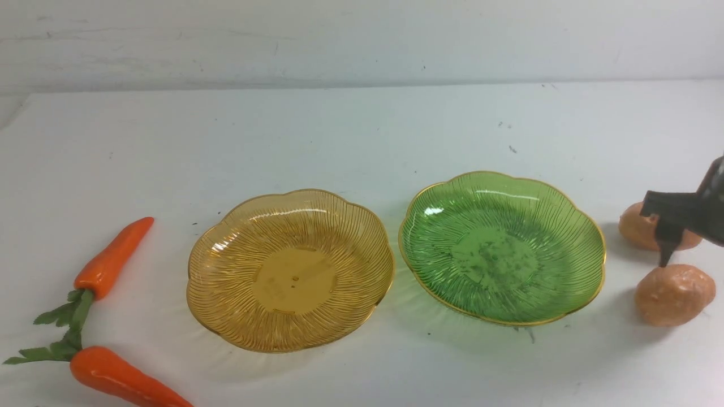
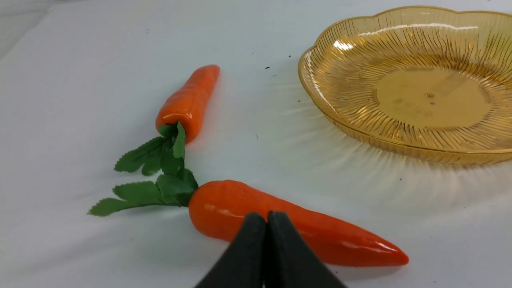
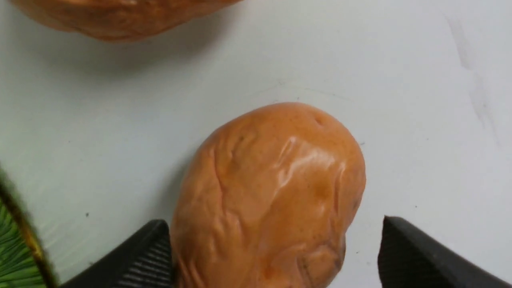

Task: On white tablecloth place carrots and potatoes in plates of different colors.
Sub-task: 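Put the potato onto the plate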

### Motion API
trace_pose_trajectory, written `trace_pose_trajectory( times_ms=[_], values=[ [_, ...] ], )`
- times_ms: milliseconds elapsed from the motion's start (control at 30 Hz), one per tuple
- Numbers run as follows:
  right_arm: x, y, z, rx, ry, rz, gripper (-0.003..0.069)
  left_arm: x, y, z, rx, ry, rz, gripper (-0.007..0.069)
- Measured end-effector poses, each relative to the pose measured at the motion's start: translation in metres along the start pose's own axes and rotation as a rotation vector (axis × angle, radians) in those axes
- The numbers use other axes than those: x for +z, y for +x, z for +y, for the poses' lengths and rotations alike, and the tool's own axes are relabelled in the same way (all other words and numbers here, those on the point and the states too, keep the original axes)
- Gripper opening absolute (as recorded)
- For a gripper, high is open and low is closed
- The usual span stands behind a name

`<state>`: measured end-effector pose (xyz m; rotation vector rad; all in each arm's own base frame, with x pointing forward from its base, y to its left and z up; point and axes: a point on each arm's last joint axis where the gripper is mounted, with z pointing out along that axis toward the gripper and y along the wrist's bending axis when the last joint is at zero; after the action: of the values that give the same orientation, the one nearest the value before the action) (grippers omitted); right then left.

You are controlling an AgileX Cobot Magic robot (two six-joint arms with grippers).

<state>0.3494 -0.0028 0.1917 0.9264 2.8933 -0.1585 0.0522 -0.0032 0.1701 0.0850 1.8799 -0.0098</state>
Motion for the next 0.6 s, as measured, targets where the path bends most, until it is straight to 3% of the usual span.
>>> trace_pose_trajectory(
  times_ms=[200,300,400,600],
  values=[
    [0.02,-0.001,0.003,0.002,0.036,0.039,0.0633,0.0,0.0,0.0,0.0,0.0,0.0,-0.0013],
    [0.023,-0.001,0.004,-0.019,0.038,0.044,0.0588,0.0,0.0,0.0,0.0,0.0,0.0,-0.0013],
    [0.021,-0.001,0.003,-0.064,0.047,0.055,0.054,0.0,0.0,0.0,0.0,0.0,0.0,-0.0013],
    [0.002,-0.014,0.005,-0.224,0.074,0.032,0.054,0.0,0.0,0.0,0.0,0.0,0.0,-0.0013]
  ],
)
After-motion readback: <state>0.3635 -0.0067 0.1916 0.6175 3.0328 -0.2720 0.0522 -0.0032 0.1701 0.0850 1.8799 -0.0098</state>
